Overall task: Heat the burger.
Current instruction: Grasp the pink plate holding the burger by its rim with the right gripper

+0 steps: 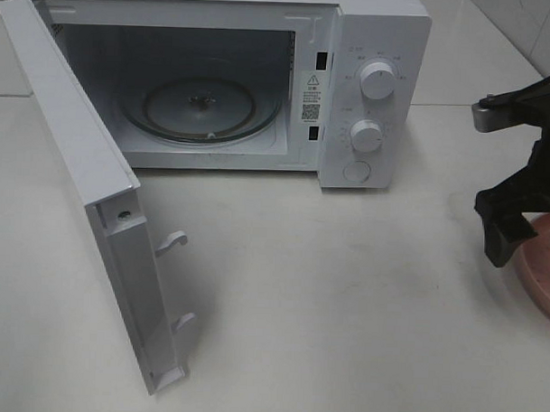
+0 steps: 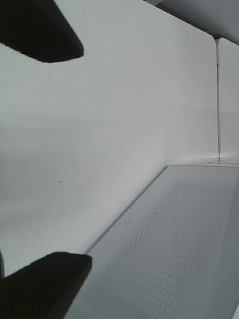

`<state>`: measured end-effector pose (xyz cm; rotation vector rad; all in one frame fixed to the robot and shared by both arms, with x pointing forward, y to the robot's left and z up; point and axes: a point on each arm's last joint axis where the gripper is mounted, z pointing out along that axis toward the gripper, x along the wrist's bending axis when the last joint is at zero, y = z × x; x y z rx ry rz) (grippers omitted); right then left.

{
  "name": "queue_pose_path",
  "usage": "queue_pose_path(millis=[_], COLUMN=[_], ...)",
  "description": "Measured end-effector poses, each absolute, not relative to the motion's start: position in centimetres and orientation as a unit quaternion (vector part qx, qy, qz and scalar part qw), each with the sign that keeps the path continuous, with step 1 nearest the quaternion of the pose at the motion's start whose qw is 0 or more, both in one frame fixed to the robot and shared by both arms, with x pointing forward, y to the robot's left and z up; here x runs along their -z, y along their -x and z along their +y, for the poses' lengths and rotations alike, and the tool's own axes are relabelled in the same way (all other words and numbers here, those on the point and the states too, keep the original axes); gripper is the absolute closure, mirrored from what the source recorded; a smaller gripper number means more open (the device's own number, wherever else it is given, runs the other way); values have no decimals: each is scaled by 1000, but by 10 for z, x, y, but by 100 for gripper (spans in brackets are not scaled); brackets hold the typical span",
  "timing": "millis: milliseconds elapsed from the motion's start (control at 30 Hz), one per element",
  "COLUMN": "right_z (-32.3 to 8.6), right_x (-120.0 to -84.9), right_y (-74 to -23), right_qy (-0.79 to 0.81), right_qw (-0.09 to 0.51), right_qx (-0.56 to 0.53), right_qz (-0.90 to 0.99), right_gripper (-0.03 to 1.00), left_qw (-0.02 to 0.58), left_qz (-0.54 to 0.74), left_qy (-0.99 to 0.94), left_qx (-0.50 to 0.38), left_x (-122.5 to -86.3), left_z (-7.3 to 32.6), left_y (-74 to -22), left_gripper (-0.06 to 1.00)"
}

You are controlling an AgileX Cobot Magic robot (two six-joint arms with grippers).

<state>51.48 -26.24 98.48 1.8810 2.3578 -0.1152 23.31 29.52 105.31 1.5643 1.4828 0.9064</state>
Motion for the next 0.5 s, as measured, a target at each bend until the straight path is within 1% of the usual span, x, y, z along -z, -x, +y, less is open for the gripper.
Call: queue_pose_path(millis=[67, 233, 367, 500], right_z=[-274, -287, -289, -290], right_x=[-985, -985, -985, -973], right_y=[-517, -521, -523, -527], right_qy=[-631, -645, -648, -648], right_qw=[65, 77, 83, 71], right_qx=[40, 27, 21, 31], right_qz=[772, 760, 757, 758], right_gripper=[3, 5, 6, 8], left_qw=[391, 391, 391, 391], left_qz=[584, 584, 584, 584], left_qy=[-616, -616, -616, -616], left_qx=[-357, -357, -357, -357], left_x=[-1053, -1053, -1053, -1053], left_z=[295, 295, 295, 295], left_y=[-233, -233, -233, -233], left_gripper=[-3, -3, -3, -3])
